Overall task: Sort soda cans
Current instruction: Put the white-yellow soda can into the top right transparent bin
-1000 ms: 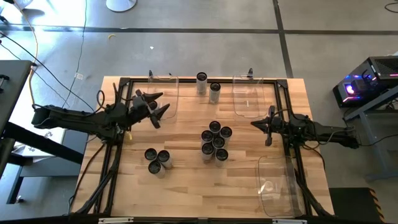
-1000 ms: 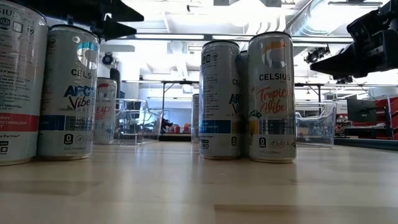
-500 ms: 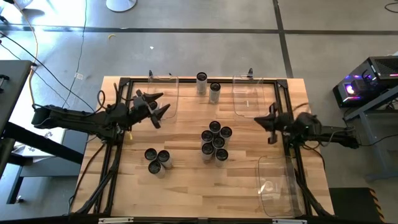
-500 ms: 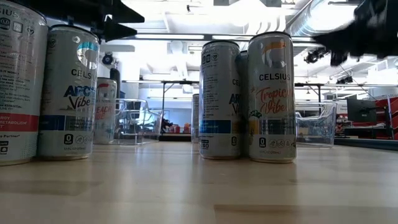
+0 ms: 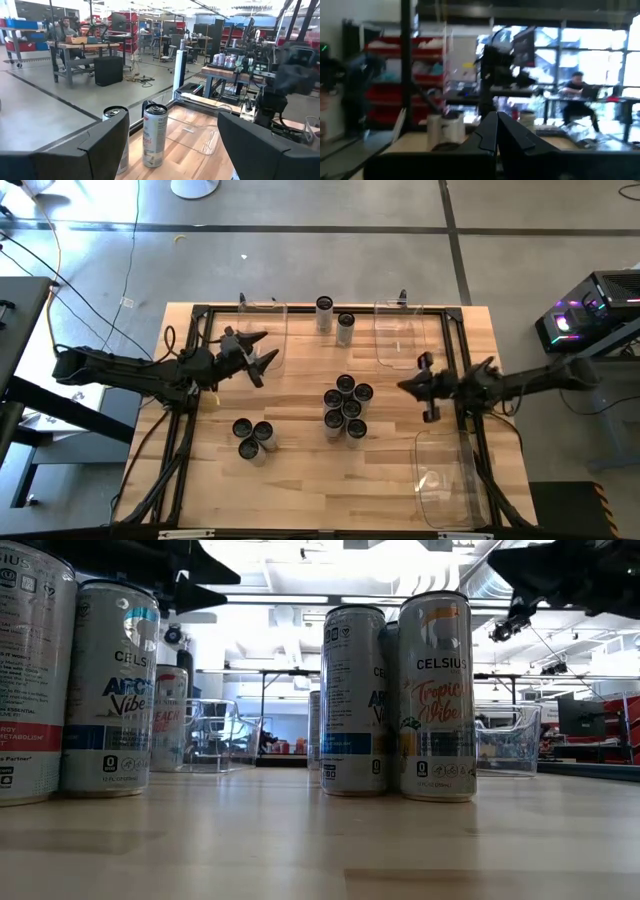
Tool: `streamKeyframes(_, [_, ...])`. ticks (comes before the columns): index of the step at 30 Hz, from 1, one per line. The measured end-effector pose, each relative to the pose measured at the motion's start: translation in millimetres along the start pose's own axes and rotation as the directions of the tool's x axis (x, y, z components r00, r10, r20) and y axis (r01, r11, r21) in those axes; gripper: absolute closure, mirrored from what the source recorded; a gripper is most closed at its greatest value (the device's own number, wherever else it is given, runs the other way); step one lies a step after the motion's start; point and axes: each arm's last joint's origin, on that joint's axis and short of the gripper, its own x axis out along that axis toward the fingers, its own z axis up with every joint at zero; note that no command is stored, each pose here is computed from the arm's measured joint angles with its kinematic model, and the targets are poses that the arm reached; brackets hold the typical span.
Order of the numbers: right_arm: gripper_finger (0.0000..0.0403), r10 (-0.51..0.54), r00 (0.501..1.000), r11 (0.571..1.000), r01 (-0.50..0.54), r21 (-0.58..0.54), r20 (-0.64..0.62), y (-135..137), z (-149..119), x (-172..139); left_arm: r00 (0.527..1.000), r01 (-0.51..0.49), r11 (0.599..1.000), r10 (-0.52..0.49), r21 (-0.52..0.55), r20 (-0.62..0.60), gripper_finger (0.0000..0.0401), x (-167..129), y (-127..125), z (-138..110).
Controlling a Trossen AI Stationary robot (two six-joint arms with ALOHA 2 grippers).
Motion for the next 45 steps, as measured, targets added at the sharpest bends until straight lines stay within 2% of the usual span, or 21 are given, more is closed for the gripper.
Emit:
streamKeyframes(2, [0.0398,0.092,0.995,0.996,-0.091,0.015,-0.033,9,4,10,1.000,0.001,1.000,-0.001,-0.004,0.001,0.0103,0,0,0])
streamKeyframes(5, [0.0398,0.245,0.959,0.969,-0.243,0.030,-0.143,27,9,26,1.000,0.020,1.000,-0.020,-0.006,-0.001,0.0103,0,-1,0])
streamKeyframes(8, [0.0398,0.253,0.925,0.966,-0.258,0.021,-0.283,49,20,42,0.999,0.050,0.999,-0.050,-0.020,-0.005,0.0103,0,-2,0])
streamKeyframes(12, [0.0398,0.094,0.874,0.989,-0.135,-0.053,-0.476,75,34,61,0.996,0.088,0.996,-0.089,-0.030,-0.007,0.0103,-1,-4,0])
streamKeyframes(16, [0.0398,-0.052,0.785,0.997,0.071,0.006,-0.617,90,44,77,0.995,0.103,0.994,-0.103,-0.029,-0.008,0.0103,-2,-6,-1])
streamKeyframes(19, [0.0385,-0.086,0.689,0.974,0.210,0.085,-0.719,96,45,87,0.994,0.106,0.994,-0.106,-0.010,-0.009,0.0103,-2,-6,-1])
streamKeyframes(22, [0.0348,-0.043,0.618,0.937,0.298,0.184,-0.785,101,47,99,0.994,0.113,0.993,-0.113,0.012,-0.010,0.0103,-3,-7,-1])
streamKeyframes(27, [0.0247,0.019,0.548,0.914,0.329,0.237,-0.836,110,39,116,0.990,0.142,0.988,-0.141,0.065,-0.013,0.0103,-5,-11,-1])
streamKeyframes(31, [0.0158,0.009,0.505,0.915,0.345,0.211,-0.863,112,25,123,0.989,0.150,0.984,-0.150,0.095,-0.015,0.0103,-5,-12,-1])
streamKeyframes(33, [0.0127,-0.012,0.479,0.912,0.366,0.187,-0.878,111,18,125,0.989,0.150,0.983,-0.149,0.105,-0.020,0.0103,-5,-12,-2])
streamKeyframes(38, [0.0106,-0.064,0.421,0.878,0.455,0.150,-0.905,109,3,127,0.989,0.151,0.982,-0.148,0.112,-0.031,0.0103,-5,-12,-3])
streamKeyframes(45, [0.0105,-0.178,0.409,0.901,0.432,0.019,-0.895,114,-13,130,0.988,0.151,0.982,-0.148,0.112,-0.037,0.0103,-5,-12,-4])
